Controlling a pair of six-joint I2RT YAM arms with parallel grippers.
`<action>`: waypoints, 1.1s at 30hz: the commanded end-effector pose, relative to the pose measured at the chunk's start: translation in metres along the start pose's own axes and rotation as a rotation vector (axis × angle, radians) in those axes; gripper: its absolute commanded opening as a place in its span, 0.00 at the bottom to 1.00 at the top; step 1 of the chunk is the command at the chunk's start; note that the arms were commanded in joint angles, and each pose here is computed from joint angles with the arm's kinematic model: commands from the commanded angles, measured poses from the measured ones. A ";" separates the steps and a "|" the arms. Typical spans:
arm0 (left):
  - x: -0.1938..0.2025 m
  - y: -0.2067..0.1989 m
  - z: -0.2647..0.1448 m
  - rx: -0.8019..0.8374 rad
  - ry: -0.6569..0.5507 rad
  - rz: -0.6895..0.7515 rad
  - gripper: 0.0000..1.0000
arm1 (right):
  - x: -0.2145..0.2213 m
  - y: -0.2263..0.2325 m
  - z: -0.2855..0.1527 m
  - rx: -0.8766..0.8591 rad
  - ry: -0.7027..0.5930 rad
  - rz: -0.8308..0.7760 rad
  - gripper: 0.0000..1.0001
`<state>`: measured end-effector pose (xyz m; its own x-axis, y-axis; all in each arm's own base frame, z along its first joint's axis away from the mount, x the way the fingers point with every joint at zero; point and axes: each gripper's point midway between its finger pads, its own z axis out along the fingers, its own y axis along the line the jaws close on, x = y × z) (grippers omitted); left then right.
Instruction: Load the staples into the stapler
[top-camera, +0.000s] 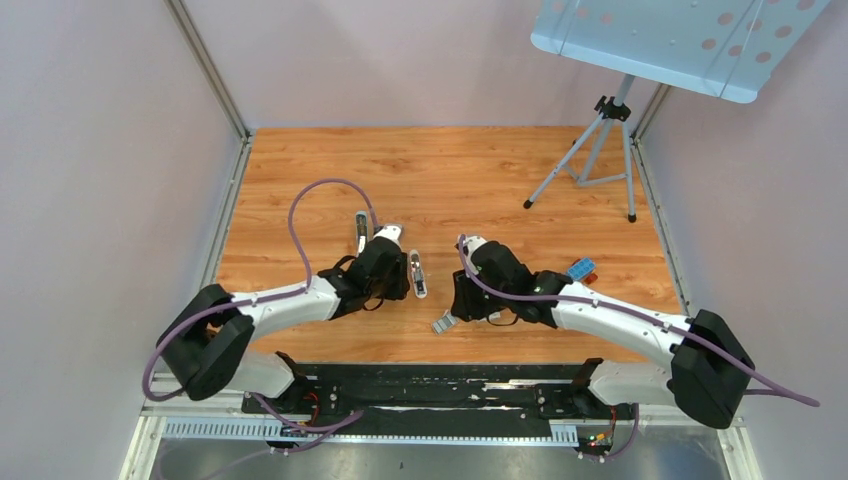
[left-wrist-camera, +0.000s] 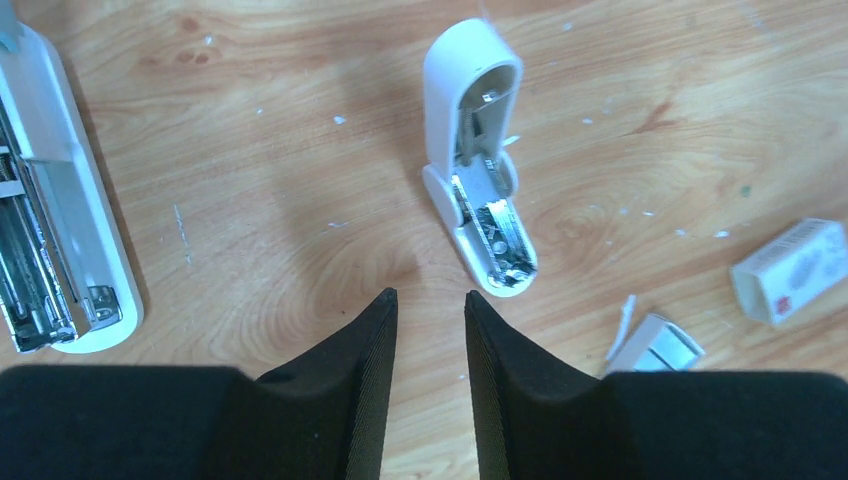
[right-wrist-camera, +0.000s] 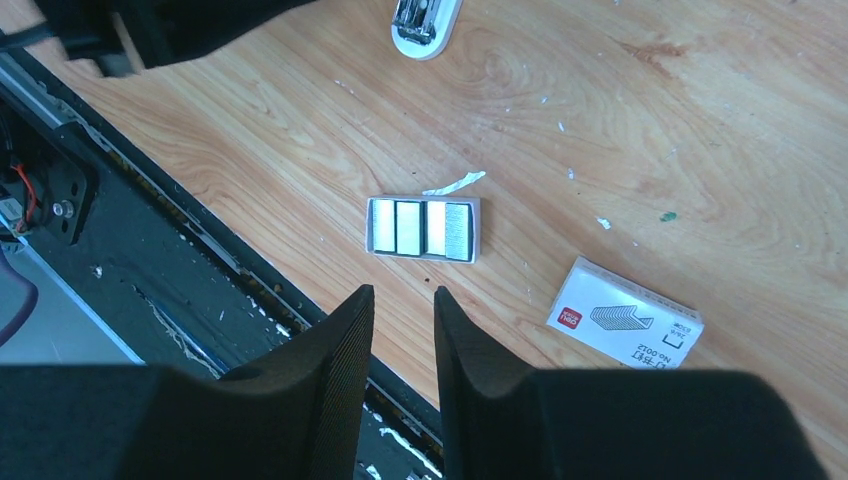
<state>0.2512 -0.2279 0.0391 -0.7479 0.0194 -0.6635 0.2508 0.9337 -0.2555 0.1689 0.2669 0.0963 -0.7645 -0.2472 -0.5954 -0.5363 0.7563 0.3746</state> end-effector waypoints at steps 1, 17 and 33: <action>0.003 -0.005 -0.020 0.065 0.004 -0.007 0.35 | 0.012 0.002 0.008 -0.032 0.039 -0.008 0.33; 0.033 -0.058 -0.053 0.391 0.007 -0.145 0.39 | 0.023 0.010 0.038 -0.079 0.117 -0.008 0.33; 0.054 -0.077 -0.035 0.392 0.043 -0.152 0.34 | 0.026 0.010 0.047 -0.083 0.136 -0.012 0.31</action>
<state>0.1667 -0.2821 0.0481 -0.8254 -0.0647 -0.5608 0.3488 0.7228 -0.5966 0.1623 0.2889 0.0485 -0.8086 -0.3230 -0.4918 -0.5460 0.7234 0.4225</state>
